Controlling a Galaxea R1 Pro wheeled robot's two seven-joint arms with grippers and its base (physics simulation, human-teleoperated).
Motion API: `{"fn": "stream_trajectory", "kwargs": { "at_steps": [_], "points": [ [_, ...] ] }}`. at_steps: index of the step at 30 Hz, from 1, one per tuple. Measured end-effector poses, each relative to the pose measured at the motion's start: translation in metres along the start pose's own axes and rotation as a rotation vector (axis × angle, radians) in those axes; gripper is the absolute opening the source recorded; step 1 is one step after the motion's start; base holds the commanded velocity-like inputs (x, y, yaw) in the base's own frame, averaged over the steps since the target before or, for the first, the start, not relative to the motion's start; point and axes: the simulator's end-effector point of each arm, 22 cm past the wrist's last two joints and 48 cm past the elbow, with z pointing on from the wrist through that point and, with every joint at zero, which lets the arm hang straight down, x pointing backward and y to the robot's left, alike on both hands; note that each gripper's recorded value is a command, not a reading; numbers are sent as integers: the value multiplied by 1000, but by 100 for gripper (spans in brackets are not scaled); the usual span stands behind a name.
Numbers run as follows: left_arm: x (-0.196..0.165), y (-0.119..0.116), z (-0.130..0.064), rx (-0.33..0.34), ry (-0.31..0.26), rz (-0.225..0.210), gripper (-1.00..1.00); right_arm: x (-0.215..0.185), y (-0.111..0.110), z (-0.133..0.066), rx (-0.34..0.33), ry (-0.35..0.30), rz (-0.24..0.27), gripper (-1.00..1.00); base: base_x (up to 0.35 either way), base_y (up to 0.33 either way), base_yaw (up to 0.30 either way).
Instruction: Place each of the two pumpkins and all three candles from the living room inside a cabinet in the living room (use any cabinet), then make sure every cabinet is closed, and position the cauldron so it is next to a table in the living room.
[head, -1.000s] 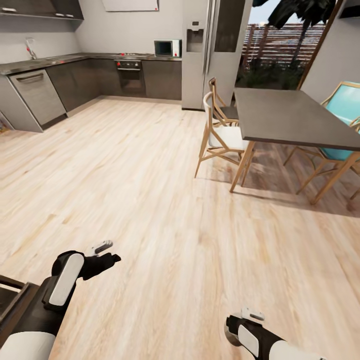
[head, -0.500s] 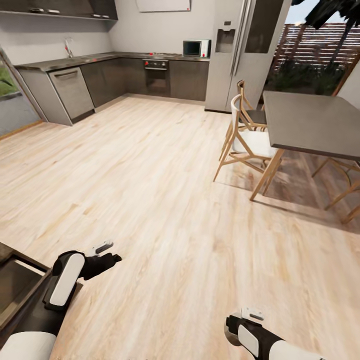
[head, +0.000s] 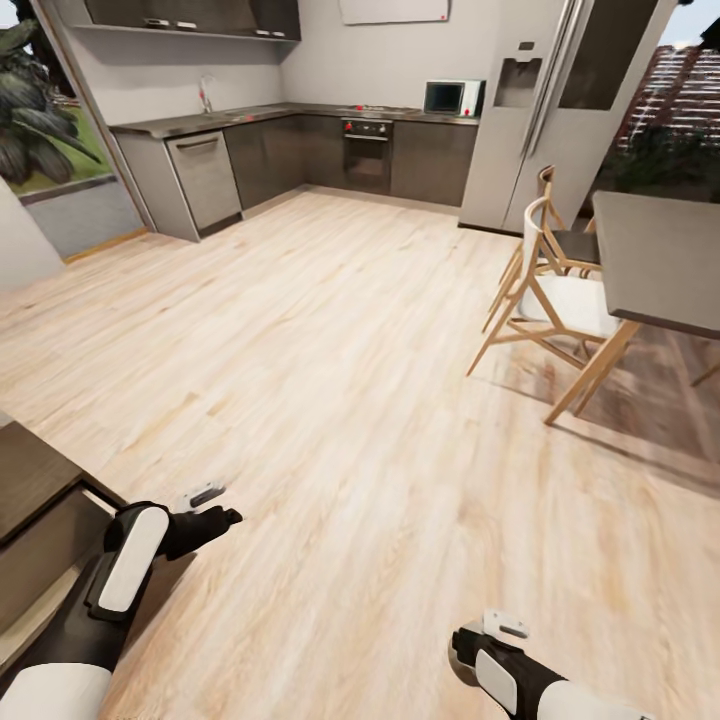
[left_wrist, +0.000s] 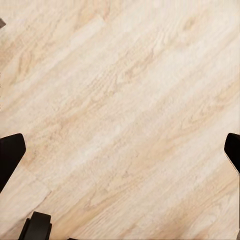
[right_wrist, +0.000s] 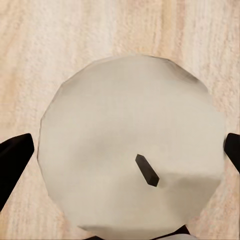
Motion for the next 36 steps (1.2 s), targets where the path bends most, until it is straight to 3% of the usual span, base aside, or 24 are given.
{"fn": "stream_trajectory", "kwargs": {
  "at_steps": [24,36],
  "points": [
    [1,-3,1,8,4,-4,100,2,2,0,-2,4,-13,-100,12,-10,283],
    [-3,-8,-17,10,12,-7,100,-1,4,-20,-9,16,-18,-100,0,0,282]
  ]
}}
